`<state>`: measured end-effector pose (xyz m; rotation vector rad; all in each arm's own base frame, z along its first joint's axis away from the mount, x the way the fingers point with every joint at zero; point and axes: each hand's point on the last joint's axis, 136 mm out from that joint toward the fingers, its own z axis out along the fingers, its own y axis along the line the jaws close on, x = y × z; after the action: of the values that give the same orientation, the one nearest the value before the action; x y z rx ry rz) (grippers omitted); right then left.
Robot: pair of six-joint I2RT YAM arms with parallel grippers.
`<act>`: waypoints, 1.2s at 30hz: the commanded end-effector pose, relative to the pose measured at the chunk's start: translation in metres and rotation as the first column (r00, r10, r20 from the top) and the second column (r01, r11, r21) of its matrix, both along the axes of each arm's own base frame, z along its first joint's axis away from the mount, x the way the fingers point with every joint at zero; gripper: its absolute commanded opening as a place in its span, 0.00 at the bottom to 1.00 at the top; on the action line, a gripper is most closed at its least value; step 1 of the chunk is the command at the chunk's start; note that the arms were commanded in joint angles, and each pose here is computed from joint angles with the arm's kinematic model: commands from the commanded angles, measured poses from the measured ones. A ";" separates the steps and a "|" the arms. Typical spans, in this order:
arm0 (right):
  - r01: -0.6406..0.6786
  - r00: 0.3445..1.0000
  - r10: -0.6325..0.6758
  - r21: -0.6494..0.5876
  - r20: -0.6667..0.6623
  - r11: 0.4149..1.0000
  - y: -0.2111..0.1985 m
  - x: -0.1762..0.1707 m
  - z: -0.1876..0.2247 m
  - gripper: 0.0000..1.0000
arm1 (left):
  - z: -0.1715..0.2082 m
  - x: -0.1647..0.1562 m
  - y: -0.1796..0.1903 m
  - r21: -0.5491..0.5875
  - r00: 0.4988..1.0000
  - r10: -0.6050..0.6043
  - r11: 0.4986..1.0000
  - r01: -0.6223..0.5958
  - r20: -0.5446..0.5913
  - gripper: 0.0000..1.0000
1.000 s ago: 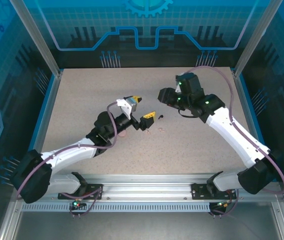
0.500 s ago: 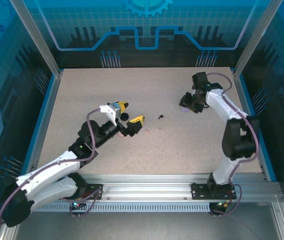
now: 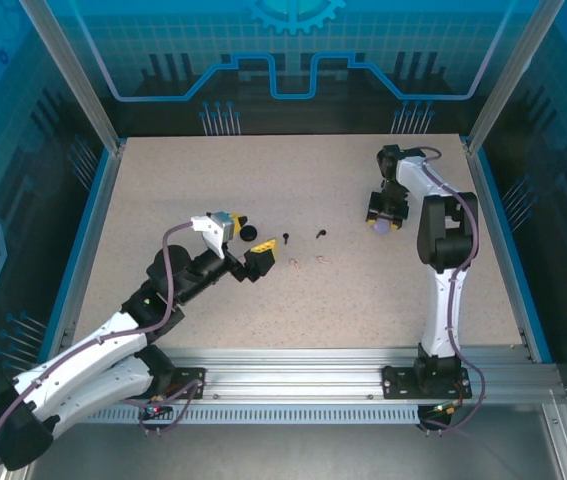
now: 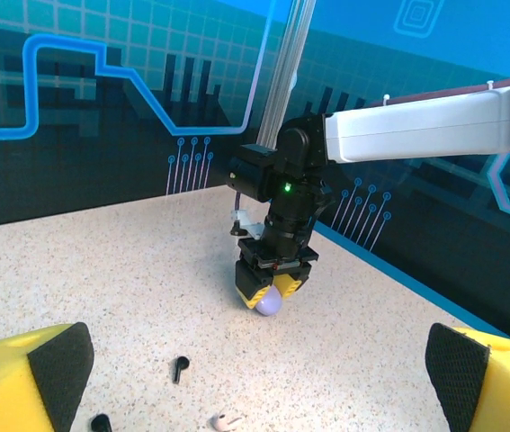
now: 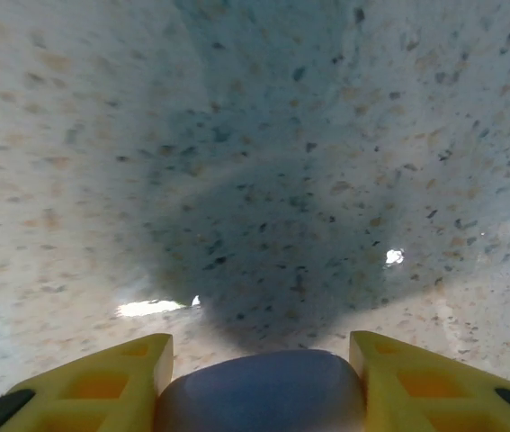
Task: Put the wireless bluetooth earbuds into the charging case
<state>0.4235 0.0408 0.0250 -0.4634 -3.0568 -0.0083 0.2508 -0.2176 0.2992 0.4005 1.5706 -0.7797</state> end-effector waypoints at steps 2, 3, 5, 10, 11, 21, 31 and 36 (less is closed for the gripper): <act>-0.029 0.995 0.024 -0.052 -0.095 0.998 -0.015 -0.013 -0.005 0.55 | 0.018 -0.002 0.002 -0.033 1.000 0.007 0.999 -0.007 0.006 0.99; -0.033 0.995 0.027 -0.054 -0.095 0.998 -0.016 -0.012 -0.006 0.59 | 0.019 -0.002 0.002 -0.031 1.000 0.009 0.999 -0.009 0.006 0.99; -0.031 0.996 0.026 -0.058 -0.081 0.998 -0.016 -0.011 -0.002 0.65 | 0.020 -0.001 0.002 -0.027 1.000 0.013 1.000 -0.013 0.008 0.99; 0.016 0.992 -0.014 -0.012 0.125 1.000 -0.008 0.002 0.053 0.75 | 0.017 0.001 0.006 -0.007 0.999 0.041 0.999 -0.040 0.006 0.99; 0.024 0.986 -0.026 0.014 0.163 1.000 -0.004 0.003 0.064 0.75 | 0.016 0.002 0.008 -0.002 0.999 0.050 0.999 -0.050 0.007 0.99; -0.207 0.907 0.144 0.123 0.396 0.970 0.102 -0.038 0.140 0.75 | 0.008 0.014 0.023 0.040 0.987 0.158 0.986 -0.159 0.028 0.99; -0.339 0.868 0.231 0.187 0.439 0.922 0.194 -0.102 0.121 0.74 | -0.002 0.034 0.047 0.011 0.945 0.321 0.947 -0.321 -0.062 0.99; -0.361 0.867 0.263 0.171 0.423 0.917 0.234 -0.119 0.107 0.75 | -0.023 0.056 0.080 -0.020 0.870 0.449 0.887 -0.462 -0.203 0.99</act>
<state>0.3021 0.2517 0.1296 0.1211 -3.3783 -0.4877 0.2936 -0.1630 0.2729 0.0782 1.7092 -0.5266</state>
